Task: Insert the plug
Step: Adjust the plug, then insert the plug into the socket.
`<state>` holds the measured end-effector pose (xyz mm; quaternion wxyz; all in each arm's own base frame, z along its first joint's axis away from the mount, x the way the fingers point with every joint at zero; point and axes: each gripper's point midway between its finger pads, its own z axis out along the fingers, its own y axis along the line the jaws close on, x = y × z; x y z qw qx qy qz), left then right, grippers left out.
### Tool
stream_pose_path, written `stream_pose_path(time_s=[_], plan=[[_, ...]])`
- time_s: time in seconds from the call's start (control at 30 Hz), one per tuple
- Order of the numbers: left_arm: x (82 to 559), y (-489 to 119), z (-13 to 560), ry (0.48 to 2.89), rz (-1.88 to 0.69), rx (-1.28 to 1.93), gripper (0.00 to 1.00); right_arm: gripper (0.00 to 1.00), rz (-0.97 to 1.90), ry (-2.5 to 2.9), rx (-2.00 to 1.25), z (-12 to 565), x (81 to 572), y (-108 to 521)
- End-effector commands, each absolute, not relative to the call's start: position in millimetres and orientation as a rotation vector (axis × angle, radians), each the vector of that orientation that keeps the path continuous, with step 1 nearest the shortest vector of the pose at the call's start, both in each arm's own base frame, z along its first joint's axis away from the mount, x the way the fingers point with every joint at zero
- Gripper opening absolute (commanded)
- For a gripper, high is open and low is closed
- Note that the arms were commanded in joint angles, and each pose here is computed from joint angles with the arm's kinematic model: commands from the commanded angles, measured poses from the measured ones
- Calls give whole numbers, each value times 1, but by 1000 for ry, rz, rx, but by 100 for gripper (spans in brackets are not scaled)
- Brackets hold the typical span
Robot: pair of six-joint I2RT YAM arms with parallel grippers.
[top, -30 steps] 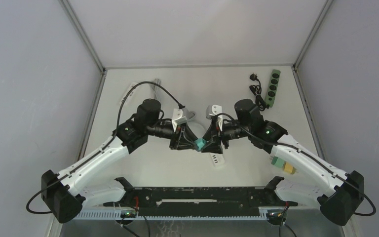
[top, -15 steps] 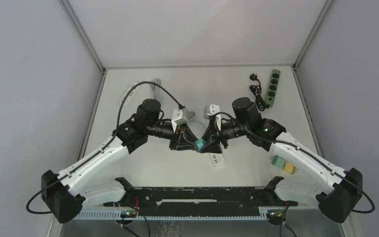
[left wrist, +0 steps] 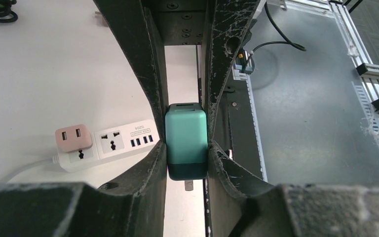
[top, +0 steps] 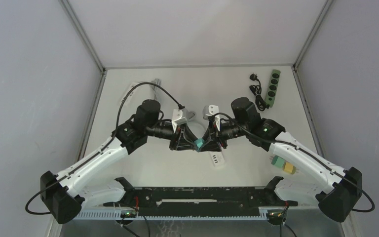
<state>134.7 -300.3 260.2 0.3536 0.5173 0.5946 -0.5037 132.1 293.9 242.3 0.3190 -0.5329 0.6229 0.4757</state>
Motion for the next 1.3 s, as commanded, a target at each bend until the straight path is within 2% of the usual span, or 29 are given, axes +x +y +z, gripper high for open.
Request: stream_pose_path(time_s=[0.0, 0.33, 0.57, 0.83, 1.13, 1.27], plan=[[151, -300, 289, 1470, -1184, 1261, 38, 2, 1209, 1661, -1355, 258, 133, 289], [189, -288, 292, 1558, -1080, 866, 68, 0, 1039, 1962, -1129, 239, 142, 262], [219, -265, 270, 1695, -975, 528, 80, 0, 884, 2169, -904, 223, 155, 244], [241, -260, 235, 1863, -934, 291, 84, 0, 679, 2368, -706, 199, 169, 224], [259, -281, 175, 2090, -946, 143, 84, 0, 439, 2558, -585, 166, 186, 212], [259, -299, 157, 2148, -1040, 106, 80, 0, 372, 2603, -535, 155, 192, 213]])
